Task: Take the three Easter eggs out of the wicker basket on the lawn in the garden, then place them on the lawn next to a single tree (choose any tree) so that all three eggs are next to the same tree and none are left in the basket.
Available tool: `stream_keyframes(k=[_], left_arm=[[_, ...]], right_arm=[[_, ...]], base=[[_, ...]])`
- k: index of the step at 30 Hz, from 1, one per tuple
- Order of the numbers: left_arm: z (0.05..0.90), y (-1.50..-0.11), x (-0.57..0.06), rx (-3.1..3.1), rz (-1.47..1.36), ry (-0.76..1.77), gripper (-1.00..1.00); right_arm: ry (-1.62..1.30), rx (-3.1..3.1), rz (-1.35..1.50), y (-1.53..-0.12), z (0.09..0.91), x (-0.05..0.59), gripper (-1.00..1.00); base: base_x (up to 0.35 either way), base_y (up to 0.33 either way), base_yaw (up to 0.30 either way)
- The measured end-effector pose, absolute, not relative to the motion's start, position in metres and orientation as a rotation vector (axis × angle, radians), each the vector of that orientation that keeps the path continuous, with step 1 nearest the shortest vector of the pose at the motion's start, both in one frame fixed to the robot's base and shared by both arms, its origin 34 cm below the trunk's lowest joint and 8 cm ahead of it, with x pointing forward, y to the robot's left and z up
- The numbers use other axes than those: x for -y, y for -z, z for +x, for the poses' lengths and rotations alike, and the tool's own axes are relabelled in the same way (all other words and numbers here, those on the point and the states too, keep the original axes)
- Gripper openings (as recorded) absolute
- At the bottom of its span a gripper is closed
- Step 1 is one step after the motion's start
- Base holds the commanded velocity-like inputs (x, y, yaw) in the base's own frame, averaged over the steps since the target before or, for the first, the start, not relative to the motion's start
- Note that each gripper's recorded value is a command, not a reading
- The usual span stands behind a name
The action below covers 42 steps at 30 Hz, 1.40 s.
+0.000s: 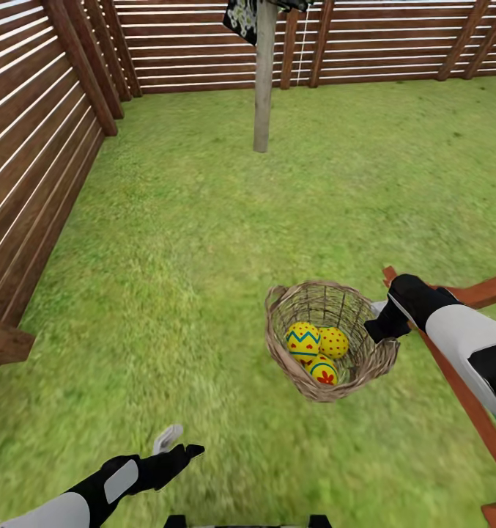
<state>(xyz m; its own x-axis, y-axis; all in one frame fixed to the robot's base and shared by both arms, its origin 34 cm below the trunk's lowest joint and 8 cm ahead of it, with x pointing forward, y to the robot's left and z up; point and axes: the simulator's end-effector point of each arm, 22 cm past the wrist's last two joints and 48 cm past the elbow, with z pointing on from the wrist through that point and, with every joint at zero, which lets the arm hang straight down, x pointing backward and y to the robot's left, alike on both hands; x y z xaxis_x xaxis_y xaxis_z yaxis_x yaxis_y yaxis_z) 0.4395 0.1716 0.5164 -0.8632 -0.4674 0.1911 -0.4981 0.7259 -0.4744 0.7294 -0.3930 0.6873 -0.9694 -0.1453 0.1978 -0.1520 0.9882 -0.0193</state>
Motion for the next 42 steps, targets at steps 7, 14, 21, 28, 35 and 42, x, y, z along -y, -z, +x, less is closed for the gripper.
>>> stream_keyframes(k=[7,14,21,28,35,42], left_arm=[[0.4396,-0.5163,-0.1717,2.864,0.802,-0.813,1.0],[0.4396,-0.5164,-0.1715,2.864,0.802,-0.813,1.0],[0.4394,-0.5162,-0.1722,2.865,0.802,-0.81,1.0],[0.4394,-0.5161,-0.1723,2.866,0.801,-0.81,1.0],[0.4394,-0.5162,-0.1722,2.865,0.802,-0.811,1.0],[0.4396,-0.5162,-0.1721,2.865,0.802,-0.812,1.0]], right_arm=[[-0.05,2.935,0.22,-0.6871,0.7289,0.393,-1.0],[-0.049,2.935,0.219,-0.6871,0.7289,0.393,-1.0],[-0.054,2.933,0.224,-0.6869,0.7285,0.3933,-1.0],[-0.051,2.933,0.226,-0.6868,0.7289,0.3916,-1.0],[-0.05,2.931,0.226,-0.6862,0.728,0.3911,-1.0],[-0.054,2.928,0.223,-0.6861,0.7269,0.393,-1.0]], base=[[0.338,0.0,0.0],[0.338,0.0,0.0],[0.338,0.0,0.0],[0.338,0.0,0.0],[0.338,0.0,0.0],[0.338,0.0,0.0]])
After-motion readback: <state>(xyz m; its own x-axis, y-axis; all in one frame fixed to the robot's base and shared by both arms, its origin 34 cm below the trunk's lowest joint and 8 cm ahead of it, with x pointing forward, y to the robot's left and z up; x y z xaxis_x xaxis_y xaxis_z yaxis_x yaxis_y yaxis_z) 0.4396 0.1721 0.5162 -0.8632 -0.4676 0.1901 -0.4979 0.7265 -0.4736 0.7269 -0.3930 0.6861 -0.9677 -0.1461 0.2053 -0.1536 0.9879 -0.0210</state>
